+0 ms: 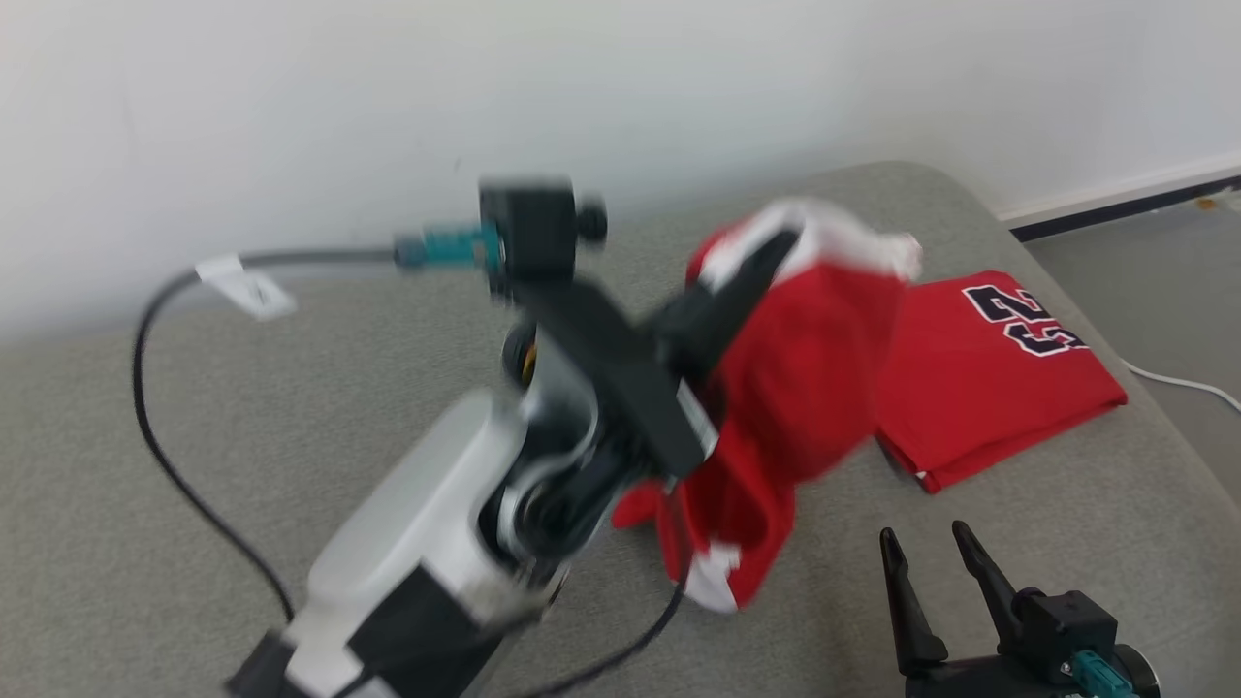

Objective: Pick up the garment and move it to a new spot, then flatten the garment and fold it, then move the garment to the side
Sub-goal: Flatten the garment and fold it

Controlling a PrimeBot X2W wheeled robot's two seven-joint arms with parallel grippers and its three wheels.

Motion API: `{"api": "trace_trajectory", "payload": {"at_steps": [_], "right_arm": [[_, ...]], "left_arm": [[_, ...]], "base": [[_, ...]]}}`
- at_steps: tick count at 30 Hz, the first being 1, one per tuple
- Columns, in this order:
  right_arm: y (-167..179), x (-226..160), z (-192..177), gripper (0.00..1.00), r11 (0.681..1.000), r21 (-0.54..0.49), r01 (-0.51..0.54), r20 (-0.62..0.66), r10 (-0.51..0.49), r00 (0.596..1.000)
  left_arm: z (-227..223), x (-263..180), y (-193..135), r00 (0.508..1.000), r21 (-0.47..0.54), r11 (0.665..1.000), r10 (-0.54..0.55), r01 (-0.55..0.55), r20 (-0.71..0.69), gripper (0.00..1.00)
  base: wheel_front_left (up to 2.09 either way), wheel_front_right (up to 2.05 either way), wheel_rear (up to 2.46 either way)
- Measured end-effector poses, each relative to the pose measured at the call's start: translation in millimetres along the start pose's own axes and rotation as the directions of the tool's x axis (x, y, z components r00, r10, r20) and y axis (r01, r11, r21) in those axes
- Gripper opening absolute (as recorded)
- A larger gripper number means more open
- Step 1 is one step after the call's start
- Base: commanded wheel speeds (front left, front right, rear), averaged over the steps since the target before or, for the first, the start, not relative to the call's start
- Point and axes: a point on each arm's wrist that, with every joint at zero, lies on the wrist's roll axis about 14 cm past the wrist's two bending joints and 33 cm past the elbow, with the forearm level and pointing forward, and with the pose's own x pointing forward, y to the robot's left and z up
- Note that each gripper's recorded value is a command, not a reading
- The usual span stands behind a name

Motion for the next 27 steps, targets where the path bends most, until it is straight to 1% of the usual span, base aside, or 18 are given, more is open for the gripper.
{"api": "trace_trajectory", "payload": {"at_steps": [2, 3, 5, 6, 9, 11, 13, 17, 19, 20, 21, 24, 27], "right_arm": [[4.7, 3.0, 0.0, 1.0, 1.0, -0.002, -0.015, -0.001, 0.015, 1.0], [7.3, 4.9, 0.0, 1.0, 1.0, -0.003, -0.024, -0.002, 0.024, 1.0], [12.3, 8.6, -0.3, 1.0, 0.999, -0.004, -0.039, -0.004, 0.039, 0.999], [12.3, 8.6, -0.3, 1.0, 0.999, -0.004, -0.039, -0.004, 0.039, 0.999], [19.5, 14.7, -1.4, 1.0, 0.998, -0.008, -0.062, -0.01, 0.062, 0.998], [25.8, 19.5, -3.0, 1.0, 0.997, -0.015, -0.081, -0.019, 0.081, 0.997], [34.7, 25.3, -2.7, 1.0, 0.994, -0.018, -0.108, -0.022, 0.108, 0.994], [44.8, 35.6, 1.0, 1.0, 0.99, -0.031, -0.137, -0.016, 0.137, 0.99], [47.2, 38.2, 1.3, 1.0, 0.989, -0.039, -0.145, -0.017, 0.144, 0.989], [48.3, 39.0, 0.9, 1.0, 0.988, -0.041, -0.148, -0.02, 0.147, 0.989], [49.1, 39.5, 1.0, 1.0, 0.988, -0.042, -0.15, -0.02, 0.15, 0.989], [49.9, 39.0, 2.0, 1.0, 0.987, -0.047, -0.153, -0.02, 0.152, 0.988], [49.4, 37.0, 2.8, 1.0, 0.987, -0.047, -0.152, -0.019, 0.151, 0.988]], "left_arm": [[-32.5, -25.5, 34.0, 0.989, -0.007, 0.994, 0.109, -0.11, -0.105, 0.0], [-47.3, -42.2, 54.2, 0.973, -0.012, 0.984, 0.174, -0.178, -0.148, 0.0], [-77.4, -76.7, 87.3, 0.927, -0.023, 0.954, 0.284, -0.299, -0.244, 0.0], [-77.4, -76.7, 87.3, 0.927, -0.023, 0.954, 0.284, -0.299, -0.244, 0.0], [-104.2, -125.0, 129.6, 0.836, 0.004, 0.887, 0.437, -0.462, -0.332, 0.0], [-106.1, -149.0, 152.9, 0.782, 0.029, 0.836, 0.523, -0.547, -0.339, 0.0], [-109.7, -169.3, 171.7, 0.732, 0.034, 0.786, 0.589, -0.617, -0.342, 0.0], [-120.9, -192.7, 191.0, 0.676, 0.005, 0.724, 0.647, -0.69, -0.352, 0.0], [-124.8, -196.8, 193.9, 0.67, -0.029, 0.709, 0.651, -0.704, -0.357, 0.0], [-126.6, -197.2, 194.0, 0.673, -0.052, 0.706, 0.647, -0.706, -0.358, 0.66], [-127.5, -198.1, 194.6, 0.672, -0.07, 0.699, 0.648, -0.711, -0.357, 1.0], [-126.3, -204.6, 198.3, 0.665, -0.097, 0.68, 0.661, -0.727, -0.347, 1.0], [-127.1, -213.0, 200.0, 0.653, -0.102, 0.666, 0.671, -0.739, -0.352, 1.0]], "base": [[0.0, 0.0, 0.0], [0.0, 0.0, 0.0], [0.0, 0.0, 0.0], [0.0, 0.0, 0.0], [0.0, 0.0, 0.0], [0.0, 0.0, 0.0], [0.0, 0.0, 0.0], [0.0, 0.0, 0.0], [0.0, 0.0, 0.0], [0.0, 0.0, 0.0], [0.0, 0.0, 0.0], [0.0, 0.0, 0.0], [0.0, 0.0, 0.0]]}}
